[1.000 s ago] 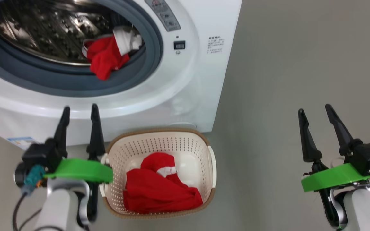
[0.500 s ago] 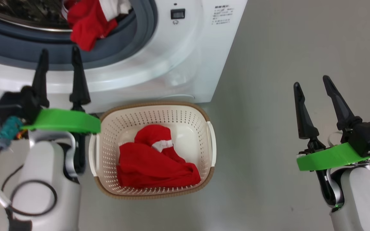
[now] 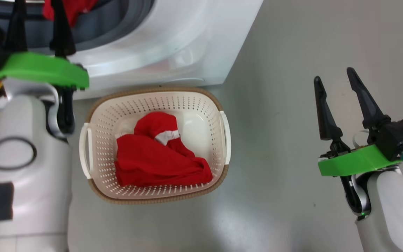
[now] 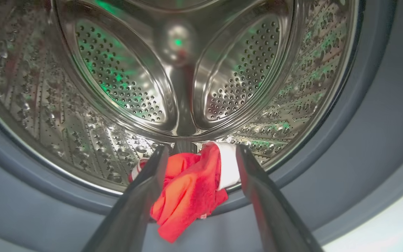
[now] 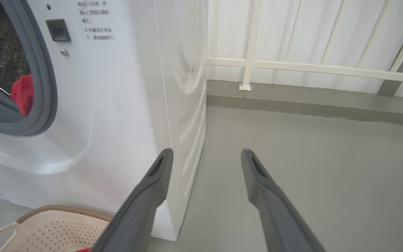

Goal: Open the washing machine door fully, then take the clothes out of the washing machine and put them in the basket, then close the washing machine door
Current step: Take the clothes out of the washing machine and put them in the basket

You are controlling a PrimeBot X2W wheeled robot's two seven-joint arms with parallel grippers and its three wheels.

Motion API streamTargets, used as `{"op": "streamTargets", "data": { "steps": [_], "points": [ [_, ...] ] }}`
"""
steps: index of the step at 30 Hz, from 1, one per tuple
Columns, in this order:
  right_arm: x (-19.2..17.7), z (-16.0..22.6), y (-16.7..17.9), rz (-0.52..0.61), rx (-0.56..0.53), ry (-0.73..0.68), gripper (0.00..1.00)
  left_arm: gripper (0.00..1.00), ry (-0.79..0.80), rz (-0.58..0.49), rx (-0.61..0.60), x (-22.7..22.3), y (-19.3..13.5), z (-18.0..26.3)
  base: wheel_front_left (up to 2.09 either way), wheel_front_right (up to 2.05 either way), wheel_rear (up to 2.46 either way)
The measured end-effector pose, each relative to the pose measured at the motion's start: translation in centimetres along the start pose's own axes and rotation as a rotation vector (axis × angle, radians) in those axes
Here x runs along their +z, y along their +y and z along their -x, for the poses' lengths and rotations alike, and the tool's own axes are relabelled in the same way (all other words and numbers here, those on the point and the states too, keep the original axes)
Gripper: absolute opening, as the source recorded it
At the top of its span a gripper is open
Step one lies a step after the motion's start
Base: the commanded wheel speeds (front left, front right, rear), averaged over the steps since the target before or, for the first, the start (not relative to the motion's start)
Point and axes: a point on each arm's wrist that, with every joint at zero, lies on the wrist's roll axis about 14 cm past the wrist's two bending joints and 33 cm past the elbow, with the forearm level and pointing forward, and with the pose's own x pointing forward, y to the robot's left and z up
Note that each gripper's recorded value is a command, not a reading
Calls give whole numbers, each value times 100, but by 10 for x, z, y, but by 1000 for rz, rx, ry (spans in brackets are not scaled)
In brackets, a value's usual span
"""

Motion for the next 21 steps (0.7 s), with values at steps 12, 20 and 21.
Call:
{"op": "streamTargets", "data": {
  "steps": [12,20,21],
  "points": [
    [-13,-7,-2,14,6,25,100,100,238,-73,-16,-49,2,-35,0,0,0],
    [-18,-5,-5,-4,-4,39,100,100,443,-149,-3,-87,15,-31,0,0,0],
    [-19,-4,-6,-7,-6,41,100,100,452,-151,0,-90,17,-31,0,0,0]
  ]
}}
